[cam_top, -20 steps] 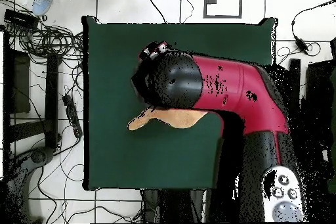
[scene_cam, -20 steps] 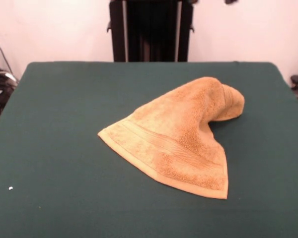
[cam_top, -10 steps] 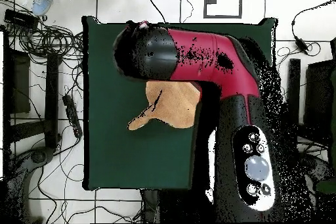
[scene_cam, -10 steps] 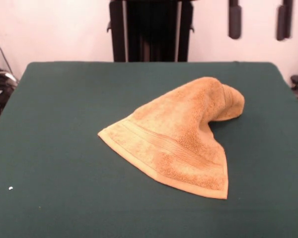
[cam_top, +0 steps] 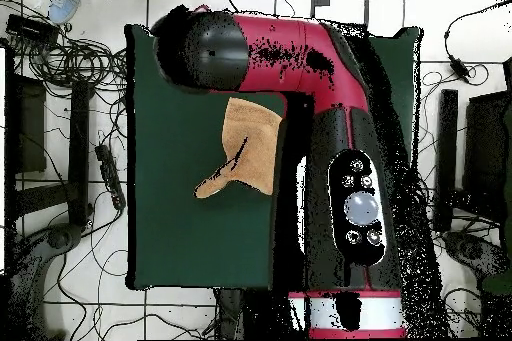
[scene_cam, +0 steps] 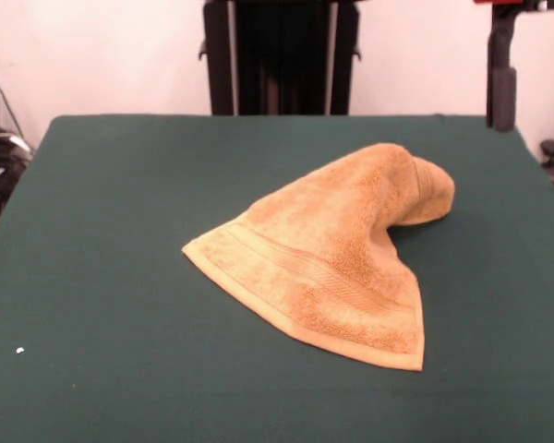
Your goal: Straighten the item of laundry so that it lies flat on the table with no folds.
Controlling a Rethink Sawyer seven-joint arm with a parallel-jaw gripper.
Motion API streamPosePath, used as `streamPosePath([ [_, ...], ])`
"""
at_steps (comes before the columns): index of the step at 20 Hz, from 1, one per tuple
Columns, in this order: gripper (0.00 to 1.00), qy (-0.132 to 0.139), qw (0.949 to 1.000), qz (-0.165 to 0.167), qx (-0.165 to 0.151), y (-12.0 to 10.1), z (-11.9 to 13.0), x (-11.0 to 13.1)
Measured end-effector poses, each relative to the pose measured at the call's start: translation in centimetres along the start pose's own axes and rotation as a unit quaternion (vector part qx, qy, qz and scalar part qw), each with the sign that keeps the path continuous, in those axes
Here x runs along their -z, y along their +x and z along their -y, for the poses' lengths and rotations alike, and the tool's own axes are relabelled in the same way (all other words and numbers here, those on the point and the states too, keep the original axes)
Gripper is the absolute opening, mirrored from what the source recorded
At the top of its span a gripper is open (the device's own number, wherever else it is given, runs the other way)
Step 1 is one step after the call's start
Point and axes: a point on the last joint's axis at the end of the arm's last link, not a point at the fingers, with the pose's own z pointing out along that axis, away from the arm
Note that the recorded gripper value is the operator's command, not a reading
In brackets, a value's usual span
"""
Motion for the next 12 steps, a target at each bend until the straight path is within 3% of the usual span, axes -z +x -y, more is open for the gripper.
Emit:
streamPosePath([
  [9,1.0,0.001,0.9993,0.01,-0.036,-5.3,3.6,-0.8],
  [10,1.0,0.002,0.9986,0.014,-0.051,-7.3,5.4,-0.6],
  [12,1.0,0.004,0.9978,0.017,-0.064,-9.0,7.1,-0.5],
])
